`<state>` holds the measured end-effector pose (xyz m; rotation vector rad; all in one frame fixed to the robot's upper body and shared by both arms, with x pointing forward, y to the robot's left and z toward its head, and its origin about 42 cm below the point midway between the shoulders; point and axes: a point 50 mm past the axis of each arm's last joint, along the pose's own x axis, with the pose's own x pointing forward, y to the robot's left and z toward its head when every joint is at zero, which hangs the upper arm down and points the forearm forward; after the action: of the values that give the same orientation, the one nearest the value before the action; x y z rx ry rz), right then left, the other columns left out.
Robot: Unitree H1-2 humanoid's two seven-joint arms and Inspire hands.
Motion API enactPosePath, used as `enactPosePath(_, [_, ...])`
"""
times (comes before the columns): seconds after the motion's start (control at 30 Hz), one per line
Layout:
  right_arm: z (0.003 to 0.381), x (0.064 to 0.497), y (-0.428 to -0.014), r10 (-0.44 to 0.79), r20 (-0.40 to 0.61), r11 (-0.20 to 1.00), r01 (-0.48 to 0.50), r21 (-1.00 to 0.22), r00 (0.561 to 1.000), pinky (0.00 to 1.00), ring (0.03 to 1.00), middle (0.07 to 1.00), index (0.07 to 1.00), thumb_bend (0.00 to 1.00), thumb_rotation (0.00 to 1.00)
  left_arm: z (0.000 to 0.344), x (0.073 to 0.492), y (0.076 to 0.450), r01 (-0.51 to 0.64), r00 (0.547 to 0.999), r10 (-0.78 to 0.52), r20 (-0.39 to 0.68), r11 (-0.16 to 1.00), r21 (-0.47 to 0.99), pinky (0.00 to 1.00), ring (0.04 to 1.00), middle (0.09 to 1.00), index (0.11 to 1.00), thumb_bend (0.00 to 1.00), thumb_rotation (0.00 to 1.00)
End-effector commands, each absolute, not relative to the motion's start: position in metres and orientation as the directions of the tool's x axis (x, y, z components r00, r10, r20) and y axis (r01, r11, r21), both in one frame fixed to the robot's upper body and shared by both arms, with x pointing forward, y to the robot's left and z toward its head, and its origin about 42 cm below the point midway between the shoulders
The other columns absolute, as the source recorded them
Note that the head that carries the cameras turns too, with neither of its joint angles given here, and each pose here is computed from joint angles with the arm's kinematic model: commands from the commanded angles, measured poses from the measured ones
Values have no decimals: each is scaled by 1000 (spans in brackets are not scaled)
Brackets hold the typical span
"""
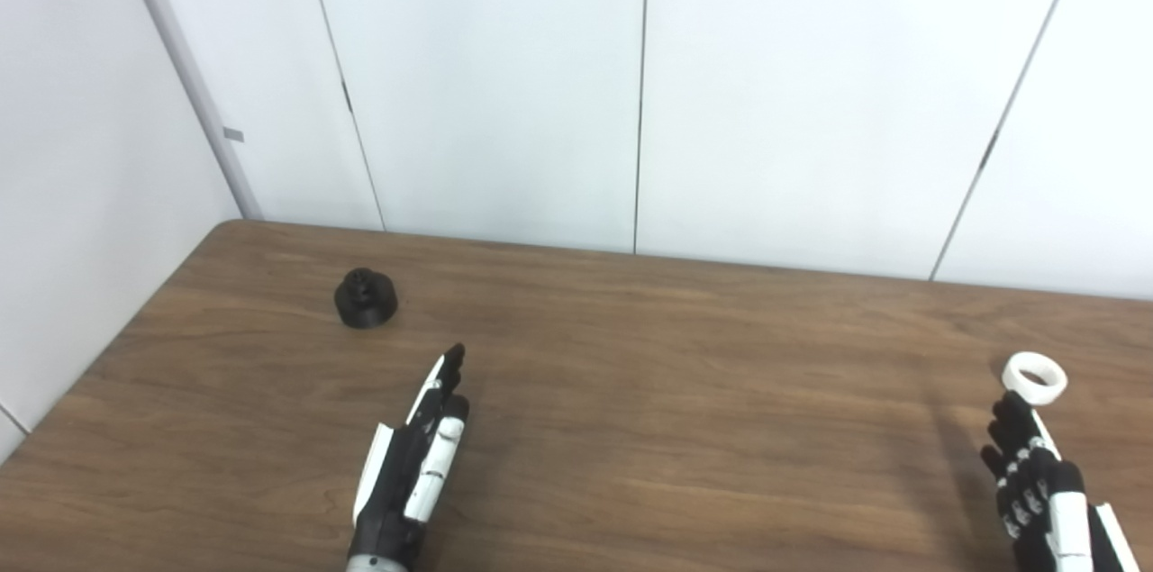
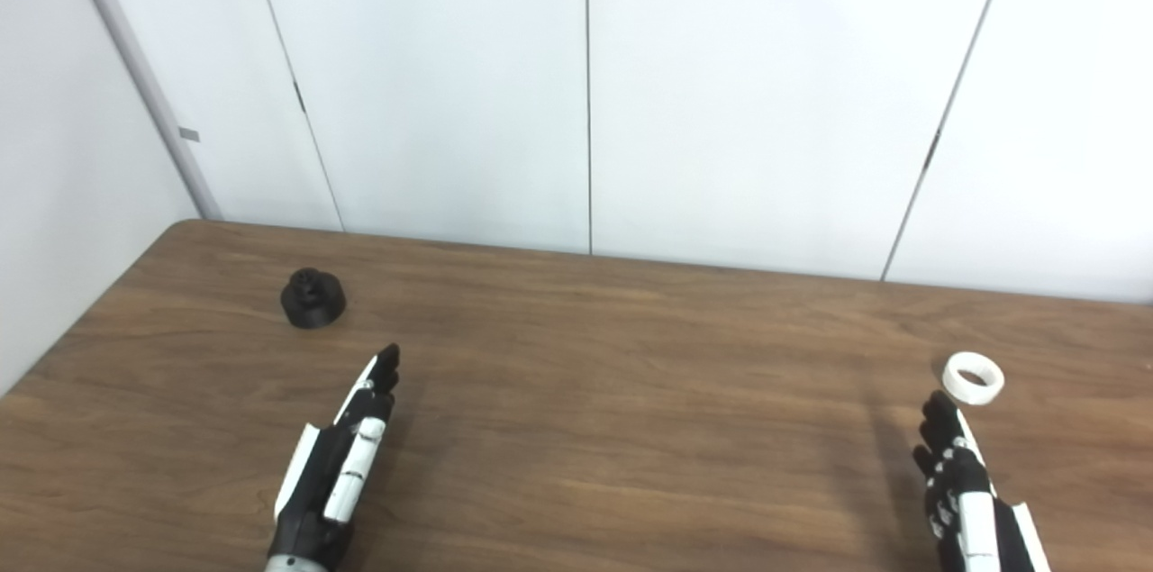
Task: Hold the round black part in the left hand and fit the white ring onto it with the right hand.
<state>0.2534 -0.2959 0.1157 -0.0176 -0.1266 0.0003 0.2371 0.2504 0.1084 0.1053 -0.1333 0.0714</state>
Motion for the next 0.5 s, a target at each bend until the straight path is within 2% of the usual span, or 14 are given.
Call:
enactPosePath(0.0, [101,247,-303,-2,109,1000,3,-6,994,1000,1000,1000,991,601,1000,84,227,239,-72,995,67,69,995,69,1000,1000,998,989,535,890])
enactPosePath(0.33, [98,250,-304,12,108,1000,-10,-17,994,1000,1000,1000,1000,579,1000,84,231,239,-77,996,72,58,994,84,1000,1000,1000,999,576,835])
enactPosePath(0.4, [98,251,-304,11,106,1000,-9,-16,994,1000,1000,1000,998,585,1000,86,231,240,-87,994,79,73,990,111,1000,998,999,999,537,695])
enactPosePath(0.43, [98,251,-304,9,105,1000,-7,-19,994,1000,1000,999,997,587,1000,89,231,242,-108,992,97,85,985,136,1000,997,998,999,531,670])
enactPosePath(0.47, [98,251,-304,8,103,1000,-6,-21,995,1000,1000,994,994,600,1000,94,232,244,-131,988,117,100,980,151,990,984,986,988,558,592])
